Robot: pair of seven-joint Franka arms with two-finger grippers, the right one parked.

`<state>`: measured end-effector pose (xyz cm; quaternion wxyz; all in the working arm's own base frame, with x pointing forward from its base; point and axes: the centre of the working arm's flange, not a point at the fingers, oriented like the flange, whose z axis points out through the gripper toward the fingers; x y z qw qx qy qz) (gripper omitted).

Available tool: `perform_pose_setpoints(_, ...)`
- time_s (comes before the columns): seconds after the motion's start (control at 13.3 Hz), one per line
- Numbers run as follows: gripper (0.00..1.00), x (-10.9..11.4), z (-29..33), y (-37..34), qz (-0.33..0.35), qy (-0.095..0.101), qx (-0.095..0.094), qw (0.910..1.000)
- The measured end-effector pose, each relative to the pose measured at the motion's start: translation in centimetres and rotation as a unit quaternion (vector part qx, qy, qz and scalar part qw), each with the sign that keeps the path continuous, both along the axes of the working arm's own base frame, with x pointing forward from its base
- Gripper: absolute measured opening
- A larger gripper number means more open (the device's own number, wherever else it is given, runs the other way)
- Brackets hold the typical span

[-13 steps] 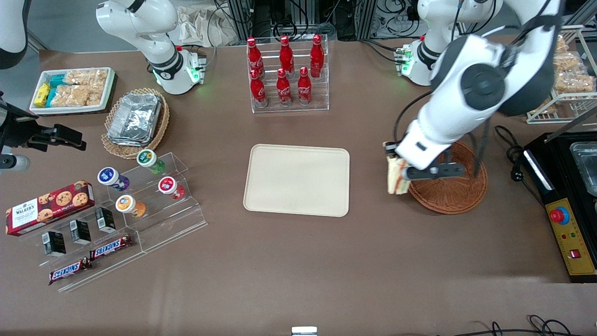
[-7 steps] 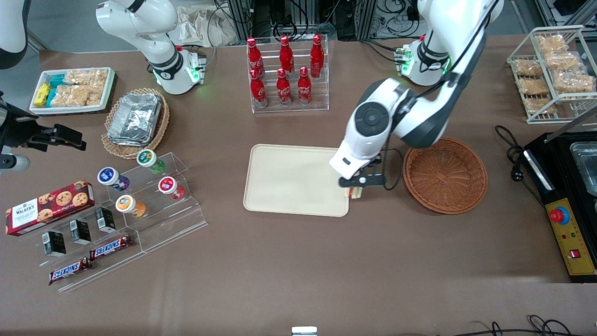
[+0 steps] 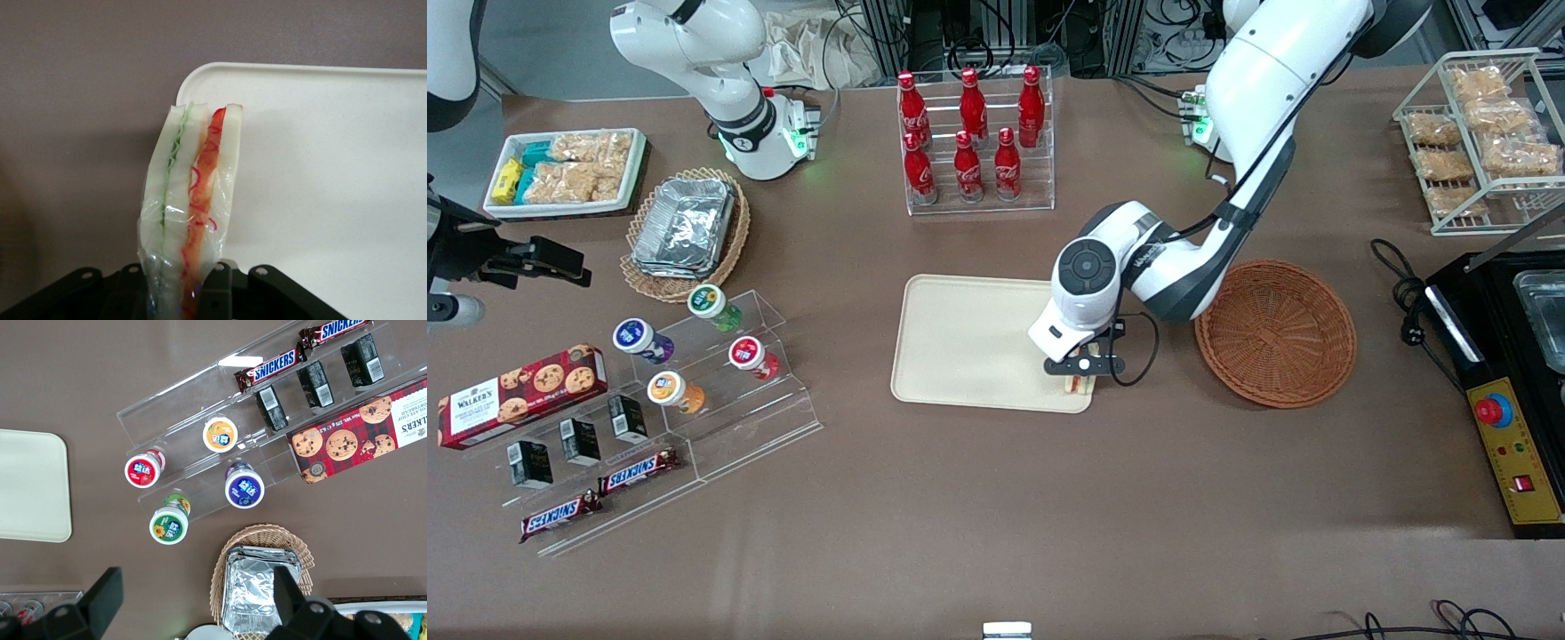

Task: Place sandwich from basket to tray
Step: 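Carry the sandwich over the cream tray with the left gripper, then lower the sandwich onto the tray and open the left gripper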

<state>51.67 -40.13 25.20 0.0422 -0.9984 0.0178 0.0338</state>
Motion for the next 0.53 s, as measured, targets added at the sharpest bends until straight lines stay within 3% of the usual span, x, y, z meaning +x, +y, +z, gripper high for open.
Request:
perform_pose_setpoints(0.15, 0.2, -0.3, -0.6, -0.8, 0.002, -0.007, -0.003, 1.0)
perform_pose_setpoints(0.38, 0.2, -1.2, -1.6, -1.8, 0.008, -0.017, 0.007, 0.9998)
perform_pose_setpoints(0.53, 0.37, -1.4, -2.2, -2.2, 0.006, -0.022, 0.011, 0.9997)
